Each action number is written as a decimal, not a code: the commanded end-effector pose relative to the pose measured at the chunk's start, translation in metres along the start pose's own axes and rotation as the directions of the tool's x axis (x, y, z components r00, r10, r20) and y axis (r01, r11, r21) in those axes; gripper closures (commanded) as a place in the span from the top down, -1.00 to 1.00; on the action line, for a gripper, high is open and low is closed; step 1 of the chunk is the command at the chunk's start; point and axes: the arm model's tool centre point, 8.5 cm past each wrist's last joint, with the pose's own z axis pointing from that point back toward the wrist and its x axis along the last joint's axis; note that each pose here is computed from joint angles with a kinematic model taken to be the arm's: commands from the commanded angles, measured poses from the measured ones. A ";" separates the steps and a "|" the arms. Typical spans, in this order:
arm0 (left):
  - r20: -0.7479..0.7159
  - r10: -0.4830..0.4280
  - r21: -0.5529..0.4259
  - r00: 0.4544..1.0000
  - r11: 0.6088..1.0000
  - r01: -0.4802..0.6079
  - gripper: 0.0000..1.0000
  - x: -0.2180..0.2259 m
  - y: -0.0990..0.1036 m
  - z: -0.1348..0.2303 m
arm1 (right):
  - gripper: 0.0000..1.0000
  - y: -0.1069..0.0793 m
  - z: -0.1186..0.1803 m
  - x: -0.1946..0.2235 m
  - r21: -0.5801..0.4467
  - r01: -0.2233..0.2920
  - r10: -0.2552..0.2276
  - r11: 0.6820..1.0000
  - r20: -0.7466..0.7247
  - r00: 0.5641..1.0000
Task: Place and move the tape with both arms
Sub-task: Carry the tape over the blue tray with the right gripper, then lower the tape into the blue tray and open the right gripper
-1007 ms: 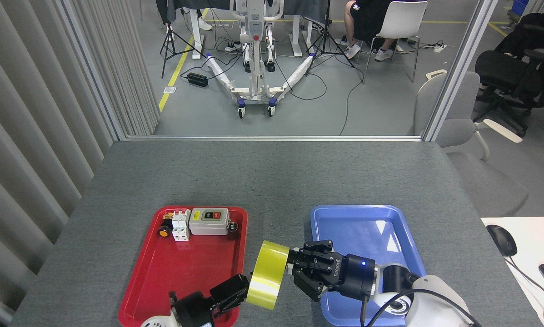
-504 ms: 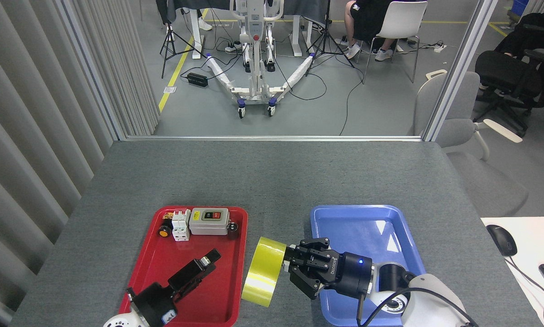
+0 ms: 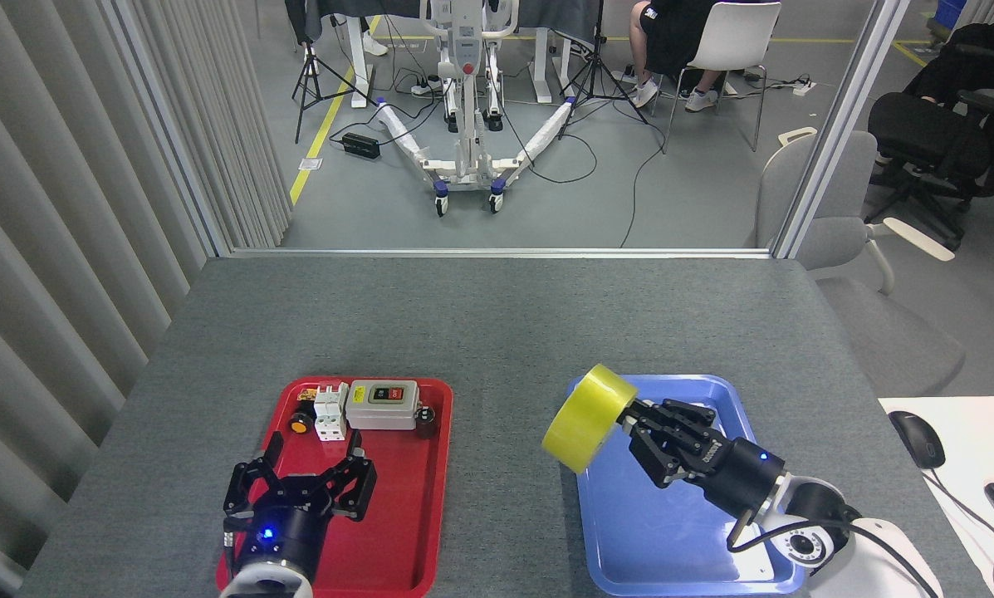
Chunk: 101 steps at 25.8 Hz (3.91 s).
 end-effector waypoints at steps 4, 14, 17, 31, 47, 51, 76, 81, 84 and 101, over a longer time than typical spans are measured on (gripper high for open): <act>-0.050 -0.030 -0.010 0.998 1.000 0.029 1.00 0.032 -0.021 0.017 | -0.92 0.005 0.017 -0.049 0.134 0.179 -0.115 0.975 -0.385 0.916; -0.030 0.022 0.183 0.999 0.983 -0.016 1.00 0.027 -0.017 0.017 | -0.96 0.022 0.035 -0.072 0.374 0.516 -0.199 0.771 -0.629 0.752; 0.050 0.084 0.179 0.995 0.980 -0.091 1.00 0.023 -0.016 0.016 | -0.96 0.028 0.042 -0.074 0.379 0.587 -0.214 0.716 -0.680 0.701; 0.107 0.112 0.181 0.988 0.975 -0.130 1.00 0.001 -0.017 0.017 | -0.86 0.027 0.024 -0.099 0.360 0.661 -0.207 0.658 -0.757 0.620; 0.074 0.078 0.175 0.994 0.980 -0.090 1.00 -0.019 -0.019 0.013 | -0.62 0.033 0.018 -0.096 0.364 0.640 -0.196 0.677 -0.749 0.633; 0.073 0.077 0.173 0.994 0.981 -0.089 1.00 -0.020 -0.021 0.014 | -0.55 0.034 0.019 -0.096 0.360 0.637 -0.196 0.681 -0.749 0.632; 0.068 0.031 0.165 0.997 0.985 -0.042 1.00 -0.033 -0.022 0.012 | -0.08 0.034 0.016 -0.096 0.348 0.621 -0.198 0.702 -0.743 0.640; 0.069 0.032 0.171 0.997 0.984 -0.044 1.00 -0.033 -0.020 0.010 | -0.02 0.021 0.007 -0.091 0.349 0.565 -0.193 0.748 -0.700 0.688; 0.068 0.031 0.166 0.997 0.985 -0.042 1.00 -0.033 -0.022 0.010 | 0.08 0.005 0.000 -0.081 0.321 0.455 -0.164 0.831 -0.639 0.751; 0.064 0.030 0.147 0.998 0.988 -0.039 1.00 -0.035 -0.029 0.010 | 0.97 0.001 0.038 -0.002 -0.082 -0.446 0.301 0.891 -0.630 0.716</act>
